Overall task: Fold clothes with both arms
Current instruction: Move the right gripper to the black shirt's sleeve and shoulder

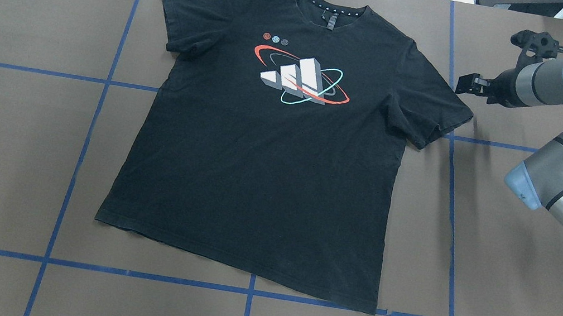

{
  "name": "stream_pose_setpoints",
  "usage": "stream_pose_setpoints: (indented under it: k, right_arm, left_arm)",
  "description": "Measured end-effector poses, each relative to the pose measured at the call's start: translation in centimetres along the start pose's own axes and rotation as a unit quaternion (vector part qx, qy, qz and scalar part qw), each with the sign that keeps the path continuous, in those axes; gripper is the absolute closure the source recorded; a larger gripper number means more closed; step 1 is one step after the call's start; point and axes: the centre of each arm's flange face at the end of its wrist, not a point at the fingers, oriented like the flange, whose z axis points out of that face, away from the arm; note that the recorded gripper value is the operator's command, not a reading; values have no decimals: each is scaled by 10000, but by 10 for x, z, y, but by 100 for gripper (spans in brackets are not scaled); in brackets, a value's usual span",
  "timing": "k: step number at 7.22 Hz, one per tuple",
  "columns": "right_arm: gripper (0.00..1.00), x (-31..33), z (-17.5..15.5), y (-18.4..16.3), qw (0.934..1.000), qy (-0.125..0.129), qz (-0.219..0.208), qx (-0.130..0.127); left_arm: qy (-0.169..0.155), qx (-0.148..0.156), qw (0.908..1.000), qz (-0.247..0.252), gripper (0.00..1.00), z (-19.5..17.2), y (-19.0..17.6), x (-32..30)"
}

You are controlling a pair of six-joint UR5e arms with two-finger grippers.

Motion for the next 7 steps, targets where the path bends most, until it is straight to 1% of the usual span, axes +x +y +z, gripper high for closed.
stream_pose_setpoints:
  k: [2, 3, 4, 5, 6, 7]
  right_arm:
    - [34, 0, 14, 12, 9999, 104, -47, 18]
    - [34, 0, 19, 17, 9999, 155, -66, 32]
    - [42, 2, 22, 20, 9998, 193, -76, 31]
    - [52, 3, 24, 23, 9997, 214, -79, 27]
    - [85, 3, 24, 24, 9997, 218, -61, 29]
    - [100, 0, 23, 23, 9998, 193, 12, 38]
  left_arm:
    - [1, -21, 10000, -10, 0, 2, 1, -1]
    - [0, -32, 10000, -17, 0, 3, 2, -1]
    - [0, -45, 10000, -23, 0, 4, 3, -2]
    - [1, -53, 10000, -26, 0, 5, 3, -2]
    - [1, -58, 10000, -29, 0, 5, 3, -2]
    - [1, -64, 10000, -32, 0, 6, 4, -2]
